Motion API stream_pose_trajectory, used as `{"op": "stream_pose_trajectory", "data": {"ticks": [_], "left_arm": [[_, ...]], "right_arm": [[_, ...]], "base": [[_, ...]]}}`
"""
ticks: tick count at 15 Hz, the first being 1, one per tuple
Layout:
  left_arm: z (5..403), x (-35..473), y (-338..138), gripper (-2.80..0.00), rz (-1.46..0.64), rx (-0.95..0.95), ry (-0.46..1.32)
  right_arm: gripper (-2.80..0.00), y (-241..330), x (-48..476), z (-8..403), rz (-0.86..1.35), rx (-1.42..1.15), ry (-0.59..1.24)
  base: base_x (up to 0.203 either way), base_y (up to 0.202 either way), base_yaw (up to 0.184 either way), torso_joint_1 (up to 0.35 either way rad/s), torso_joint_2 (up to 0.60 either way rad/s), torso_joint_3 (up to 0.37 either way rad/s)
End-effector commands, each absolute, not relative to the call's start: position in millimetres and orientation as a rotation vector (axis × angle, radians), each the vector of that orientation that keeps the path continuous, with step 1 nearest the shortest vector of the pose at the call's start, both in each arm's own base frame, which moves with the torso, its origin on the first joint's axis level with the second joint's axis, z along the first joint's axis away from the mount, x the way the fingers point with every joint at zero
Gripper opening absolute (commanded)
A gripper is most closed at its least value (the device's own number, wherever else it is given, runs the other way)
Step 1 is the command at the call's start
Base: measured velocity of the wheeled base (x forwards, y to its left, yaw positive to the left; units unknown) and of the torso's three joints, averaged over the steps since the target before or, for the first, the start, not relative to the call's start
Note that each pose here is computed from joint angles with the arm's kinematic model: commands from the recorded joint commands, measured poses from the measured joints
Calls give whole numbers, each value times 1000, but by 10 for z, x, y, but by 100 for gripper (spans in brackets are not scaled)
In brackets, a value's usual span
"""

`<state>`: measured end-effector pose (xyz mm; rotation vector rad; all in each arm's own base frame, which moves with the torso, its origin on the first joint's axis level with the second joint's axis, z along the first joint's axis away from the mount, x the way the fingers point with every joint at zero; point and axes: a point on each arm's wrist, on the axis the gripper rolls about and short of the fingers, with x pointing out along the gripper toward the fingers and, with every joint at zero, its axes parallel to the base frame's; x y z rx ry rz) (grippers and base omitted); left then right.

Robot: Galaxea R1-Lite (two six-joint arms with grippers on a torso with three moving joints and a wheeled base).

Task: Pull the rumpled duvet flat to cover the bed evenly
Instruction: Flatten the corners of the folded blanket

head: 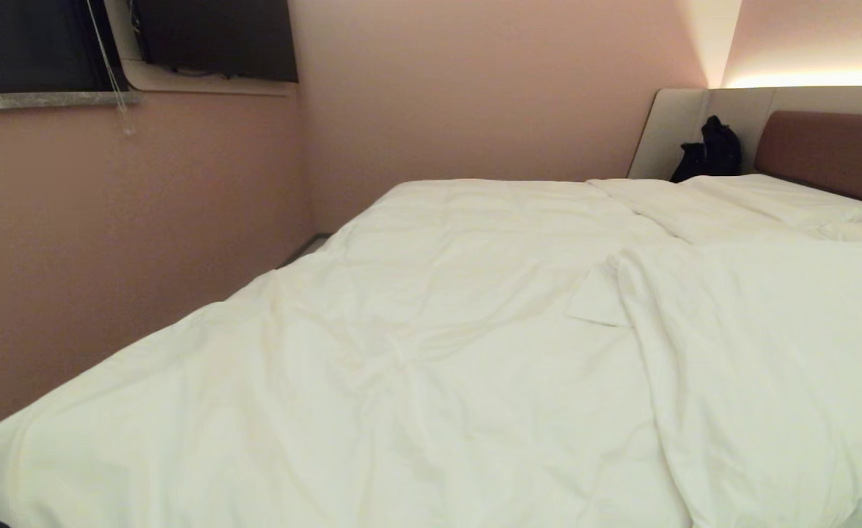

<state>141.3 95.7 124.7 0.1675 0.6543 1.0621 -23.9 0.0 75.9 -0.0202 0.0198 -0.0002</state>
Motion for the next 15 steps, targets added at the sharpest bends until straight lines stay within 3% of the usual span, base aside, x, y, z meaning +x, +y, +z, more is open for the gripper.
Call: {"op": "stream_pose_trajectory", "data": {"ticks": [1, 6, 15], "left_arm": [[1158, 1412, 996, -280, 1076, 164, 705], [991, 1325, 1125, -280, 1143, 128, 809], [867, 1397, 1245, -280, 1166, 111, 817]], "right_arm": [[-280, 0, -238, 759, 0, -21, 21], [-280, 0, -238, 759, 0, -21, 21], [-280, 0, -239, 758, 1, -21, 20]], "base": [[0, 0, 0, 0, 0, 0], [0, 0, 0, 0, 0, 0], [0, 0, 0, 0, 0, 0]]}}
